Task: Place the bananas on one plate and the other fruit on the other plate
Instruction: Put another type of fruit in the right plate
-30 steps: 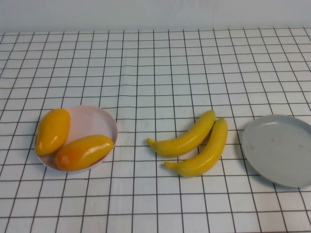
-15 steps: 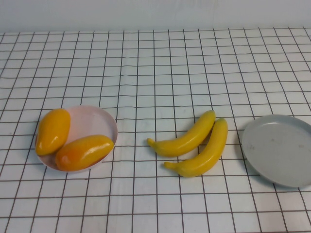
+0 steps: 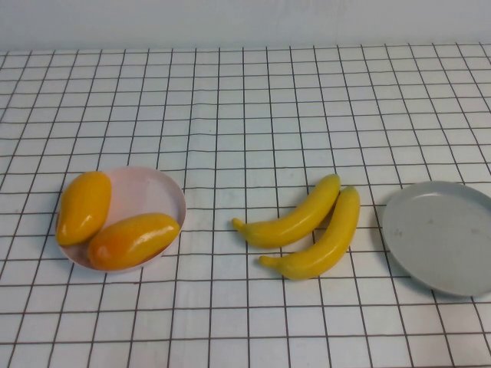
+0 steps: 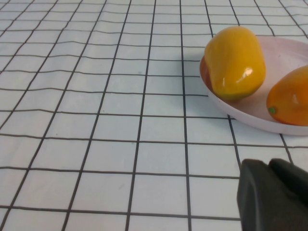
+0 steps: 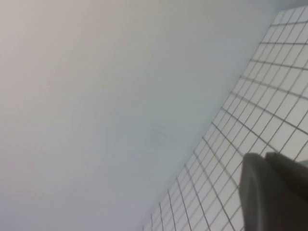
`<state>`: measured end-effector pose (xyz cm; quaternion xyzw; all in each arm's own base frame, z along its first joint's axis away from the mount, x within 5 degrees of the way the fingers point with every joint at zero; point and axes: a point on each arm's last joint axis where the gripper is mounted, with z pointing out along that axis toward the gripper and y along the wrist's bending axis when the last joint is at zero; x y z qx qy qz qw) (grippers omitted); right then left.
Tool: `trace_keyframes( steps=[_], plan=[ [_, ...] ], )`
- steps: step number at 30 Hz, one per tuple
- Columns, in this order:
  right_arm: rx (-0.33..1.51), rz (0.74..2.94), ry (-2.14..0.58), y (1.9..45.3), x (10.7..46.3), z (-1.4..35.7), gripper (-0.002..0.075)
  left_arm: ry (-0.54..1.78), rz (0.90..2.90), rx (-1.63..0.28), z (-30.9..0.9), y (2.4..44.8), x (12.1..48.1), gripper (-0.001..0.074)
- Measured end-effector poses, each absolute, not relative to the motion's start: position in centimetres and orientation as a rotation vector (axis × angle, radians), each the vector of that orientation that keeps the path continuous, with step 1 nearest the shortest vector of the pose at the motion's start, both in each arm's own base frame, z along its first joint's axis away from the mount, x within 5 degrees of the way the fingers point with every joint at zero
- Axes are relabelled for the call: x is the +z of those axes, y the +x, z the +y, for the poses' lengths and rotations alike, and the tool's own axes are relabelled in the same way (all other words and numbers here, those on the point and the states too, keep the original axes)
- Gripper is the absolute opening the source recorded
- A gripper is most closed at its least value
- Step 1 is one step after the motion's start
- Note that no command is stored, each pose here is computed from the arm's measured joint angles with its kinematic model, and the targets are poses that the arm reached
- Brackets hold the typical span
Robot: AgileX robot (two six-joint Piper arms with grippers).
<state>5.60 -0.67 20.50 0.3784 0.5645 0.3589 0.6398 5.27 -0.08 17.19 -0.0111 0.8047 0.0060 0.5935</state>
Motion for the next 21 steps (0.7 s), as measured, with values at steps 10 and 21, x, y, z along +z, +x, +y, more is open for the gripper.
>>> trace_keyframes(
  steps=[10,21],
  plan=[
    [0.323,1.649,-0.098,8.9,31.1,2.4,-0.0016,-0.026,1.871,0.014,-0.1,5.3,17.2,0.0000],
    [0.447,1.940,-0.342,17.2,34.5,4.1,-0.0016,-0.026,1.871,0.014,-0.1,5.3,17.2,0.0000]
  ],
)
